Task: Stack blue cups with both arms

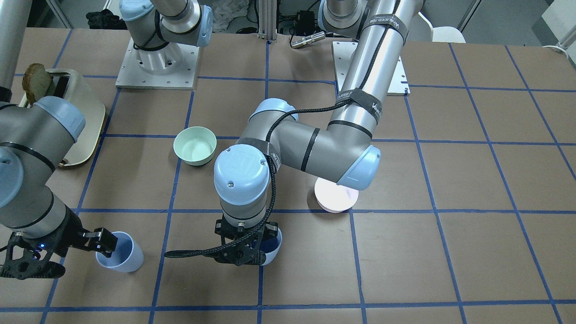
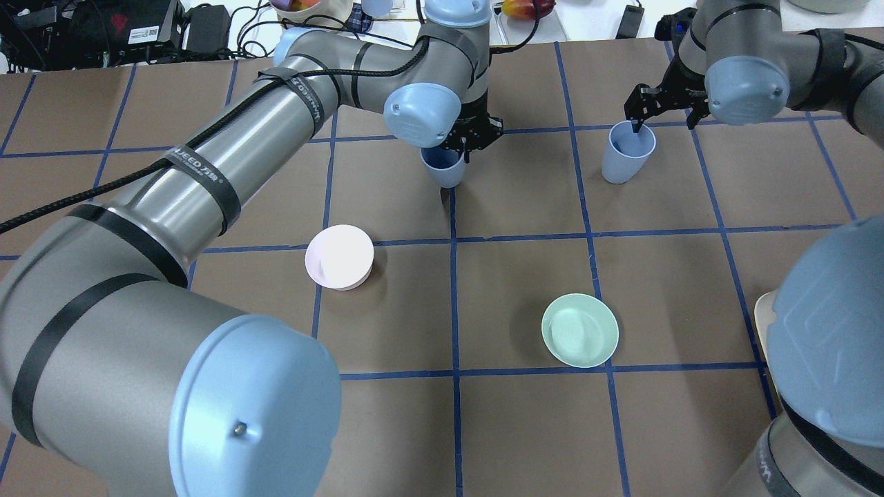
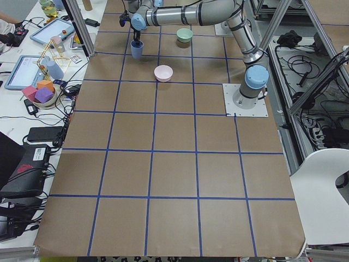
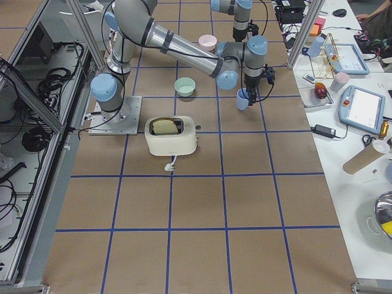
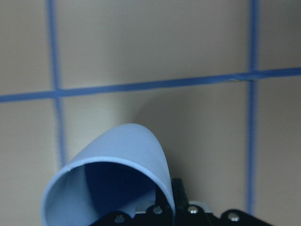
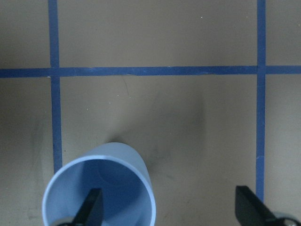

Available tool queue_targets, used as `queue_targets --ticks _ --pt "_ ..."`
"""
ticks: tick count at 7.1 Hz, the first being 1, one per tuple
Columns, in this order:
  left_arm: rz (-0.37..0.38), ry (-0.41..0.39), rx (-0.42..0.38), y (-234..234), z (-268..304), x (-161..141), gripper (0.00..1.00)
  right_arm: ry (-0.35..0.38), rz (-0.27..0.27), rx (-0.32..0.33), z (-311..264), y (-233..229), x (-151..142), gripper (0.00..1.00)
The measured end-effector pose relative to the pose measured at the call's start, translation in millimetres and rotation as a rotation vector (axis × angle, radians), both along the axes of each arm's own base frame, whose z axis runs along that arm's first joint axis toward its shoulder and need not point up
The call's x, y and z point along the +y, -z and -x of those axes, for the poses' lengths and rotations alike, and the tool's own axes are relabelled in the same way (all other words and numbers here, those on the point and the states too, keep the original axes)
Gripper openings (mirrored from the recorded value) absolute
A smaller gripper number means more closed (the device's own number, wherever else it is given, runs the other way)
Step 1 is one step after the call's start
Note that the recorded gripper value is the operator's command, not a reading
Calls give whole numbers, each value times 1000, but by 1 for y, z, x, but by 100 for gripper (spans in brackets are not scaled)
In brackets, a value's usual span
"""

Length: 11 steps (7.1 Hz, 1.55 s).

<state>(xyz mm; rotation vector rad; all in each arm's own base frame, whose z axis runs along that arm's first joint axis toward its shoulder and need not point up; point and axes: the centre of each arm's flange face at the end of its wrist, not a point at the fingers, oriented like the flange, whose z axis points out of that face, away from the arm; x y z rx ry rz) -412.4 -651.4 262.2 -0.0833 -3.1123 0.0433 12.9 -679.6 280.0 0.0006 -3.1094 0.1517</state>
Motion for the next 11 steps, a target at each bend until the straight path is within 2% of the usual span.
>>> queue_targets --ticks 1,2,3,5,7,9,10,11 --pt "-14 15 -1 8 7 6 99 -2 -18 -2 0 9 -1 100" --pt "-8 37 -31 13 5 5 100 -7 -37 -5 0 19 -1 98" --pt "13 52 -57 9 1 2 100 -10 -50 -9 0 28 -2 57" --pt "38 38 -51 -37 -15 0 100 -12 -61 -36 -2 39 -4 0" --pt "-50 3 -49 -124 -52 30 100 -6 -66 -51 -3 39 -5 0" --pt "-130 -63 -33 -190 -108 77 100 3 -76 -55 -3 25 -5 0" --pt "-143 -103 -33 -197 -142 100 100 7 -78 -58 -6 11 -6 0" --pt "-111 -134 -23 -192 -171 119 100 16 -72 -68 -20 -11 -7 0"
